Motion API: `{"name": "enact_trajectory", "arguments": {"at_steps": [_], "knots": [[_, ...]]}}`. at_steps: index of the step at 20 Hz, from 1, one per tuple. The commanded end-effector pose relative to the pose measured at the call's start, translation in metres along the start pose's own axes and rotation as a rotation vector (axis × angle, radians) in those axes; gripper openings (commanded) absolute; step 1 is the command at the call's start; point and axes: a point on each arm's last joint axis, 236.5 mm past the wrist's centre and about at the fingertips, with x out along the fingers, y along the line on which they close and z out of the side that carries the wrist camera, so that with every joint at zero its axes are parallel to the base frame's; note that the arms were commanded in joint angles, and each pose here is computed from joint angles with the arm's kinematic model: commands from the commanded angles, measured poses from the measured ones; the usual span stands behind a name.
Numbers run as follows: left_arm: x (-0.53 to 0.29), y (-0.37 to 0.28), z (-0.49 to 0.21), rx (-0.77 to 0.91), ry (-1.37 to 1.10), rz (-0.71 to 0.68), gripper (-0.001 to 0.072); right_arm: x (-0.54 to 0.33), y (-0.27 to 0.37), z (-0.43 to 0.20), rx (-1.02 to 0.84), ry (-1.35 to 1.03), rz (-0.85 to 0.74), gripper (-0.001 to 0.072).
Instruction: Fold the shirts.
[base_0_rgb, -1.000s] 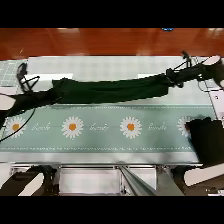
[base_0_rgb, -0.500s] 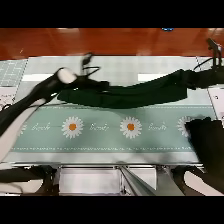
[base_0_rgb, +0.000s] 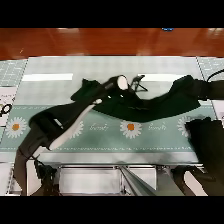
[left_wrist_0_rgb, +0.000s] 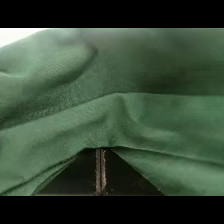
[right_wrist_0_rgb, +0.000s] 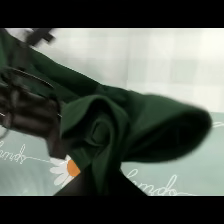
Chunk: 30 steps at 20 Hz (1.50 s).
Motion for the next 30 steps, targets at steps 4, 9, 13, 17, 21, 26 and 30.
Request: {"name": "enact_trajectory", "arguments": {"at_steps": [4,9,13,17,21,26,30], "knots": [[-0.01,-0.014,-0.003,0.017,0.029,-0.02,0.0016,-0.003,0.021,0.0,0.011,-0.017,0.066,0.0024],[-0.144,0.045,0.031,0.077,-0.087,0.212,0.0017,0.036,0.082,0.015,-0.005,-0.024,0.227,0.0024],[-0.276,0.097,0.023,0.041,-0.259,0.435,0.0017,0.092,0.144,0.035,0.028,-0.025,0.375,0.0024],[-0.378,0.152,-0.043,-0.127,-0.492,0.535,0.0017,0.158,0.199,0.039,-0.001,0.065,0.443,0.0024],[-0.413,0.18,-0.118,-0.248,-0.639,0.594,0.0017,0.225,0.246,0.041,-0.001,0.127,0.504,0.0024],[-0.397,0.182,-0.162,-0.299,-0.658,0.575,0.0017,0.291,0.272,0.013,0.018,0.254,0.534,0.0024],[-0.393,0.181,-0.155,-0.31,-0.68,0.539,0.0017,0.316,0.272,-0.005,0.028,0.3,0.524,0.0025]]}}
